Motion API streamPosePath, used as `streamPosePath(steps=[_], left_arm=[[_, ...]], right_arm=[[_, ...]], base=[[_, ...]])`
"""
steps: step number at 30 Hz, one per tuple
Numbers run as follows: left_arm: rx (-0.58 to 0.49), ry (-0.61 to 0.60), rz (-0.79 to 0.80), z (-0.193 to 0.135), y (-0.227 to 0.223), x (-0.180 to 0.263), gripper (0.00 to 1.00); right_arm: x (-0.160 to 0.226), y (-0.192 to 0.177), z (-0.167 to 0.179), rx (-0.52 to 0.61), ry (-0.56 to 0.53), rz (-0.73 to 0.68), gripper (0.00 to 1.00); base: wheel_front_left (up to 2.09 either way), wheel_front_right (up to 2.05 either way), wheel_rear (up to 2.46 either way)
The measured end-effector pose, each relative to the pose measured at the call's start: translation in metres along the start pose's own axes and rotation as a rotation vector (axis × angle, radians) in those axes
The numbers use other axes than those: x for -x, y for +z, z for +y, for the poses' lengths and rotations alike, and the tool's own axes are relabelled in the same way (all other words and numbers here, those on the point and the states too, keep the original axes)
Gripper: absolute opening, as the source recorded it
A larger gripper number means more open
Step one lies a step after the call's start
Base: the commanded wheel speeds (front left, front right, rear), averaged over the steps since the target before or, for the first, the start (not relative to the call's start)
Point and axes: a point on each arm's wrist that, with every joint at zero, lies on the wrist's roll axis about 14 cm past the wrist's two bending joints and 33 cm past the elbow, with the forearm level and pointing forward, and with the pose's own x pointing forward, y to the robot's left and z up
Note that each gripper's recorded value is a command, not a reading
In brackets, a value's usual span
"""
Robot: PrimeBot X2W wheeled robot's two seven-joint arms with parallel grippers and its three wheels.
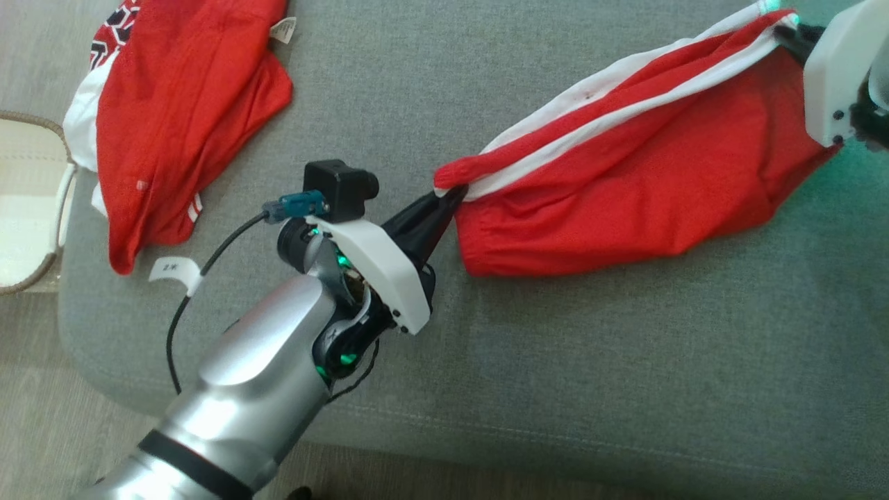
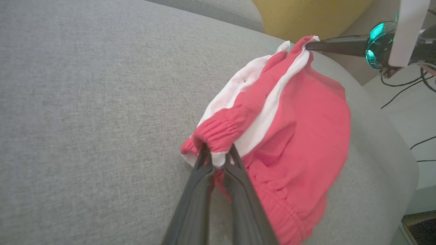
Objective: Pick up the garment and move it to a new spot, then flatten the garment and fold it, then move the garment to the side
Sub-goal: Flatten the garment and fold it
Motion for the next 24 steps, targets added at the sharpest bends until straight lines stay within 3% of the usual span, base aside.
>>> streamPosePath(steps=[5, 6, 8, 9, 10, 24], left_arm=[[0.002, 0.014, -0.003, 0.006, -0.001, -0.006, 0.00], [0.003, 0.017, -0.008, 0.007, -0.001, -0.007, 0.05], [0.011, 0.026, -0.014, 0.009, -0.001, -0.009, 0.90], [0.012, 0.030, -0.020, 0.011, 0.000, -0.010, 1.00], [0.013, 0.033, -0.027, 0.011, 0.001, -0.011, 1.00], [-0.011, 0.167, -0.144, 0.042, 0.020, -0.012, 1.00]], right_arm=[[-0.009, -0.002, -0.001, -0.002, 0.001, -0.003, 0.00], [-0.010, -0.003, -0.002, -0.006, 0.001, 0.001, 0.00], [-0.013, -0.007, -0.003, -0.017, -0.001, 0.010, 0.00], [-0.014, -0.008, -0.004, -0.021, -0.003, 0.005, 0.75], [-0.015, -0.008, -0.005, -0.039, -0.006, 0.002, 1.00], [-0.007, 0.023, -0.032, -0.121, -0.093, -0.244, 1.00]], base=[[0.00, 0.00, 0.00], [0.00, 0.00, 0.00], [0.00, 0.00, 0.00], [0.00, 0.00, 0.00], [0.00, 0.00, 0.00], [0.00, 0.00, 0.00]])
